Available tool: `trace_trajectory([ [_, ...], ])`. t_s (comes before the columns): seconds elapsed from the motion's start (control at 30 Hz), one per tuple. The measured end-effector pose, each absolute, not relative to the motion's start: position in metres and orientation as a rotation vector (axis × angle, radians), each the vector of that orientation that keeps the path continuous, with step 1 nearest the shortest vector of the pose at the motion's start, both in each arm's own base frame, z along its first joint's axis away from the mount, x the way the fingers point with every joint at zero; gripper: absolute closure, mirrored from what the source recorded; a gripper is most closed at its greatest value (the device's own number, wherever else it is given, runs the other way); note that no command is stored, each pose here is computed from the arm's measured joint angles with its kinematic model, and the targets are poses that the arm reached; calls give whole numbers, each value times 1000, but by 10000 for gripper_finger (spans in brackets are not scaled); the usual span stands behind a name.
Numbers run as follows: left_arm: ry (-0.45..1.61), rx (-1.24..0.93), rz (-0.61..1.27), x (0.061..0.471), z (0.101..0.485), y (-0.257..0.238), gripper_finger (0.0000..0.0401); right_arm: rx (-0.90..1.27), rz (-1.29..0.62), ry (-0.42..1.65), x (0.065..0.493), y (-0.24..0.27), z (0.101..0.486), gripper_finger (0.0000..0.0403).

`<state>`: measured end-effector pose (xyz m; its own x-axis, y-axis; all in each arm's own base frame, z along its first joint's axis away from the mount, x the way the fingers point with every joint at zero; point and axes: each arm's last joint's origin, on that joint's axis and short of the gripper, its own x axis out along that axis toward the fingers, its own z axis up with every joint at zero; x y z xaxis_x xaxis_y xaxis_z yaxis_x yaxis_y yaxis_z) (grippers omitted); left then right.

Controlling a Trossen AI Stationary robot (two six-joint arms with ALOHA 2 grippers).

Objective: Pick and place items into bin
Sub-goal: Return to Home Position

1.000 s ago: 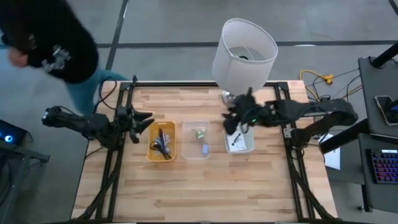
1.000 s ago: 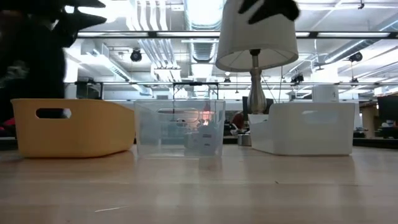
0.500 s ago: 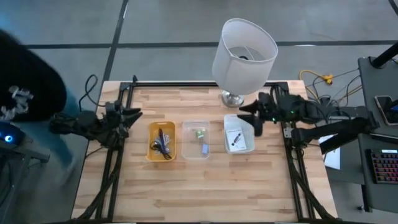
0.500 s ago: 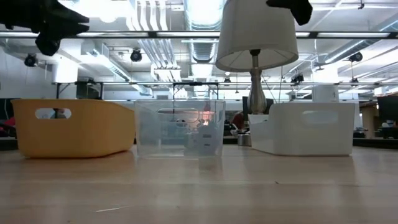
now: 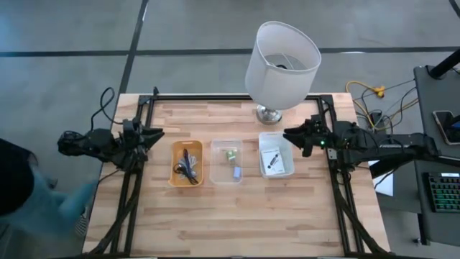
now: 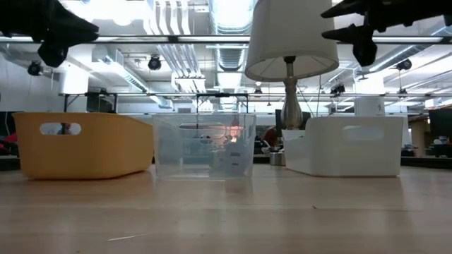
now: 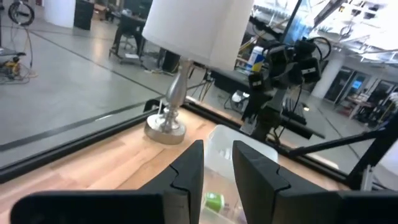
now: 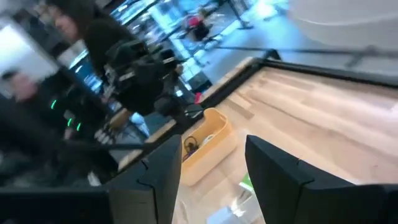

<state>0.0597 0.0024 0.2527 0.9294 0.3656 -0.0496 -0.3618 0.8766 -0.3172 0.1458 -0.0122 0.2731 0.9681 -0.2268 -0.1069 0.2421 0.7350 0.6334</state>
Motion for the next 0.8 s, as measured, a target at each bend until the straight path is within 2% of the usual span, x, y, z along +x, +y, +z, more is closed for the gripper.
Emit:
trace_trajectory([
  [0.1, 5, -324, 365, 56, 250, 3, 331, 549, -109, 16, 149, -9, 270, 238],
  [0.23, 55, -332, 349, 55, 245, 2, 332, 411, 96, -136, 150, -4, 269, 238],
  [0.47, 62, -352, 344, 55, 244, 2, 332, 302, 124, -246, 146, -3, 246, 239],
  [0.8, 132, -328, 309, 55, 238, 1, 332, 266, 124, -251, 139, -3, 211, 239],
])
